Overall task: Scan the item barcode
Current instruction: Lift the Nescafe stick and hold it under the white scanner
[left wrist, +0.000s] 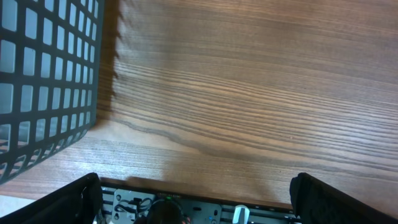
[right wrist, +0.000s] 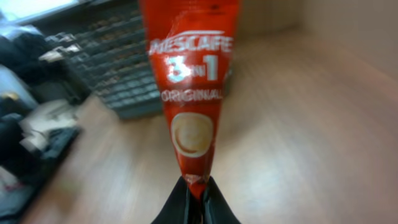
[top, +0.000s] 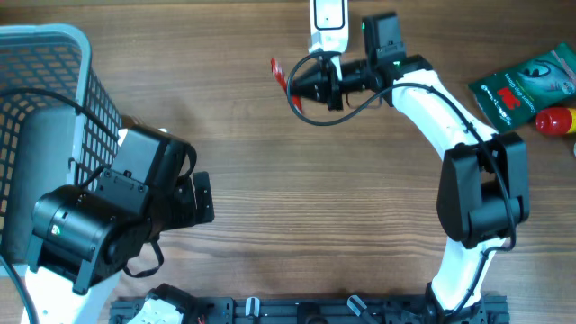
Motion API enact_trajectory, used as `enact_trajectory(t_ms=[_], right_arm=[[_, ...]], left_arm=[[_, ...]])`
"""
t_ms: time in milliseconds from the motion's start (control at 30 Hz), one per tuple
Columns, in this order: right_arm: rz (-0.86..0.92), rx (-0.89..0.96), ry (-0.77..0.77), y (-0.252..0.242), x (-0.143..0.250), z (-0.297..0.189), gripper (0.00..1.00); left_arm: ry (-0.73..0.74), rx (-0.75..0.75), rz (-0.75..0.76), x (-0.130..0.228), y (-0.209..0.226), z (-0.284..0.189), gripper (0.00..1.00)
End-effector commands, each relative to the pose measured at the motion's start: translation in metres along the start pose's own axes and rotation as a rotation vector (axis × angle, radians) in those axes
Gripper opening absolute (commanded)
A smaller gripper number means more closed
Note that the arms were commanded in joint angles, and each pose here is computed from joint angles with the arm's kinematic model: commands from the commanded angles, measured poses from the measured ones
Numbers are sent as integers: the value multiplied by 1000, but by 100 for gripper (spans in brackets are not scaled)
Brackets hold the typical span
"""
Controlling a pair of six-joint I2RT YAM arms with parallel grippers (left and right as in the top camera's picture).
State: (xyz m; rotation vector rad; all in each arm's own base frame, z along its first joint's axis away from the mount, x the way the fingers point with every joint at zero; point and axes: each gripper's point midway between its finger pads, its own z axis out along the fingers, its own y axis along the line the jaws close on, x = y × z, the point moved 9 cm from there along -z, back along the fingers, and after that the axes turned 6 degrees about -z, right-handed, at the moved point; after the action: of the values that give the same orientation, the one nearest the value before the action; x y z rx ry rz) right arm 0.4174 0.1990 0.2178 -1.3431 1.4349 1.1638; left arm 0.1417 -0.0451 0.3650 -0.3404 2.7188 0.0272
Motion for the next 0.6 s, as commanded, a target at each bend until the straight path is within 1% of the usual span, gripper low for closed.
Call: enact_trajectory(t_ms=[0, 100, 167, 233, 333, 400, 433, 533, 567], right_arm=[[-57, 114, -46, 1, -54, 3, 5], [-165, 146, -169, 1, -93, 6, 5], [-299, 149, -256, 6, -117, 7, 4], [-438, 89, -304, 17, -130, 7, 5], [-663, -79, -331, 37, -137, 3, 5], [-857, -250, -328, 52, -134, -4, 5], [-928, -282, -331, 54, -131, -7, 4], [-1035, -262, -347, 53, -130, -9, 4], [-1102, -251, -359, 52, -129, -8, 4]], left_arm=[[-15, -5, -15, -1, 2, -2, 100], [-15, -5, -15, -1, 2, -2, 100], [-15, -5, -15, -1, 2, -2, 100], [-15, -5, -15, -1, 2, -2, 100], [-15, -5, -15, -1, 2, -2, 100], [-15, -5, -15, -1, 2, -2, 100], [-15, -5, -15, -1, 2, -2, 100], [-15, -5, -15, -1, 2, -2, 100], [-15, -5, -15, -1, 2, -2, 100]])
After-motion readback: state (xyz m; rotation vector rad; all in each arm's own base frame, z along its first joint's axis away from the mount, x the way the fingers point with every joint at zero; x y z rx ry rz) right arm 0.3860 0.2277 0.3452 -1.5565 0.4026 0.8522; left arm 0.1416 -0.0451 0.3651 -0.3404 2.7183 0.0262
